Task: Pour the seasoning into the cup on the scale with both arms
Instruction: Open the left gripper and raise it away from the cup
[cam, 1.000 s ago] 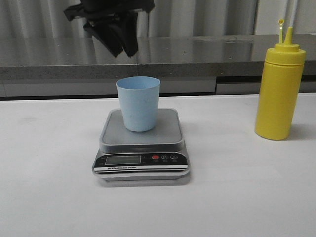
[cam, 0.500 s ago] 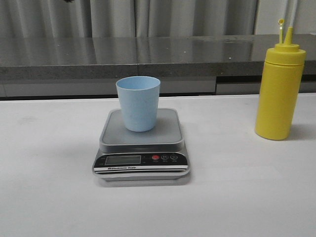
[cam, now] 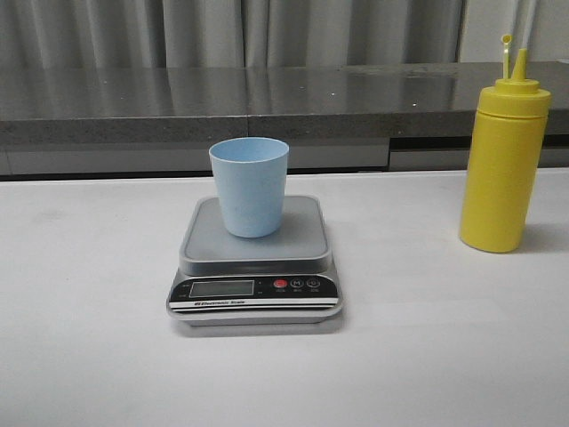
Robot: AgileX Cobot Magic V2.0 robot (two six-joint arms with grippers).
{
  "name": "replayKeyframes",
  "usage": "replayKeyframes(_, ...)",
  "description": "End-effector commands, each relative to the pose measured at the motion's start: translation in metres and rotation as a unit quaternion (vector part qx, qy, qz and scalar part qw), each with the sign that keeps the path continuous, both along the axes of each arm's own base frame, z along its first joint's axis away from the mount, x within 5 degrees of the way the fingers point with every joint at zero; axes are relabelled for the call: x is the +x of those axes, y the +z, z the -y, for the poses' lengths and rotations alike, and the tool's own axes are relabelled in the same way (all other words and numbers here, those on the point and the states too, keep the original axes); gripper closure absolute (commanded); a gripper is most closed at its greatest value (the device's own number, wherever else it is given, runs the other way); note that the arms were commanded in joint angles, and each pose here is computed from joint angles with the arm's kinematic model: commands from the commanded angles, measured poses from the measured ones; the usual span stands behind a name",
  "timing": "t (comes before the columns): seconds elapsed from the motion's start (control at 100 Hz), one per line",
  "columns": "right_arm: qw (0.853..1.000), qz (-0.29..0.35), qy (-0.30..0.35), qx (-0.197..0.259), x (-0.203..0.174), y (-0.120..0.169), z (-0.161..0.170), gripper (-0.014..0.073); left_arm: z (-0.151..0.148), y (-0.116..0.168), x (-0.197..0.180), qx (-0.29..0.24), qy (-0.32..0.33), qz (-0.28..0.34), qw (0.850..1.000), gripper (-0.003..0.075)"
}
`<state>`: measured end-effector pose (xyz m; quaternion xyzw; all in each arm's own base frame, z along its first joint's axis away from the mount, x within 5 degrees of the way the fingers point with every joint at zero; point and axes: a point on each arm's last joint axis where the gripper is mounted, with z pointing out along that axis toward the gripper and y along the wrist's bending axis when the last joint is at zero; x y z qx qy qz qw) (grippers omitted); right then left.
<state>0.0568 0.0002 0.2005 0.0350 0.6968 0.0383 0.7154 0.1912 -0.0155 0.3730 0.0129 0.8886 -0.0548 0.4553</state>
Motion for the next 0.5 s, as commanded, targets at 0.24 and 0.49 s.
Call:
replayKeyframes(0.24, 0.998, 0.060, -0.003, -0.006, -0.003, 0.014, 0.000, 0.0663, -0.017, -0.016, -0.076, -0.009, 0.067, 0.171, 0.983, 0.0741)
replayKeyframes(0.49, 0.998, 0.060, -0.003, -0.006, -0.003, 0.014, 0.000, 0.0663, -0.016, -0.044, -0.114, -0.010, 0.068, 0.216, 0.974, 0.0741)
